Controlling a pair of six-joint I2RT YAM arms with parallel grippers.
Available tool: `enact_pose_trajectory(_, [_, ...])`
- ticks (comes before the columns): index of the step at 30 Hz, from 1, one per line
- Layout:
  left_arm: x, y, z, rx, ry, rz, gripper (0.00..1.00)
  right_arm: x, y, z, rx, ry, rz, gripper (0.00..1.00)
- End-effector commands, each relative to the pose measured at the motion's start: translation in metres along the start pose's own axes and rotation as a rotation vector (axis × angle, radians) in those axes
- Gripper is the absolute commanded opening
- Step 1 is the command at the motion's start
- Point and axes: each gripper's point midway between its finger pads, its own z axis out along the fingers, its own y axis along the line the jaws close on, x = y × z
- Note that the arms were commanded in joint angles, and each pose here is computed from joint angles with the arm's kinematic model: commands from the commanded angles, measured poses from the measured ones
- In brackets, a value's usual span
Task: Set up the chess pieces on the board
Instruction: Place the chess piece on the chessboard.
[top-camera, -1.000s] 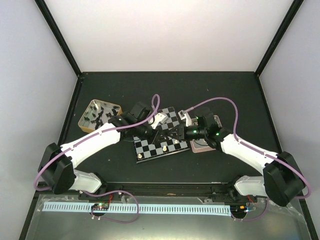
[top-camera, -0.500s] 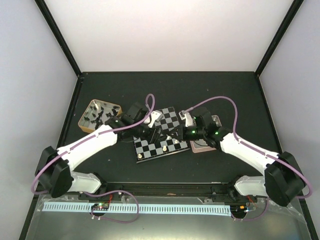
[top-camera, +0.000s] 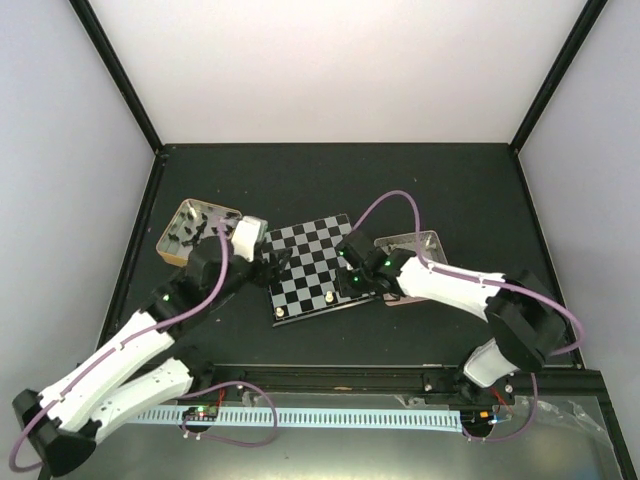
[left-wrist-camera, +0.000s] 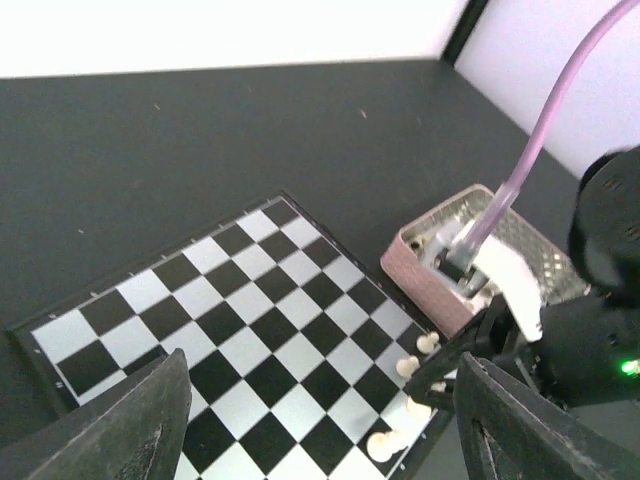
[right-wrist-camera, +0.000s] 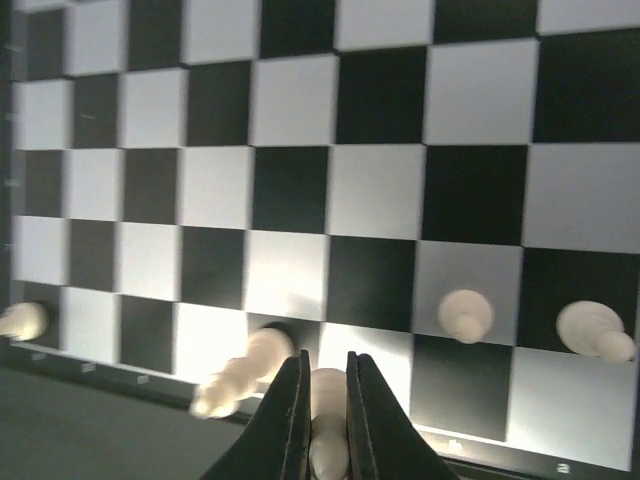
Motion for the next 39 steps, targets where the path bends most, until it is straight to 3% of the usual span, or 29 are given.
enact_pose_trajectory(1, [-0.027, 0.012, -0.023, -0.050, -0.210, 0.009, 0.76, -0.003, -0.017, 0.007, 0.149, -0.019, -0.011, 0.02])
enact_pose_trajectory(25, [-0.023, 0.015, -0.027, -0.055, -0.207, 0.001, 0.79, 0.013, -0.017, 0.039, 0.244, 0.063, -0.059, 0.14])
enact_pose_trajectory(34, [-0.023, 0.013, -0.024, -0.051, -0.198, 0.003, 0.79, 0.008, -0.012, 0.026, 0.228, 0.047, -0.050, 0.25])
enact_pose_trajectory(39, [-0.022, 0.013, -0.022, -0.051, -0.192, 0.005, 0.79, 0.004, -0.006, 0.022, 0.210, 0.039, -0.053, 0.24])
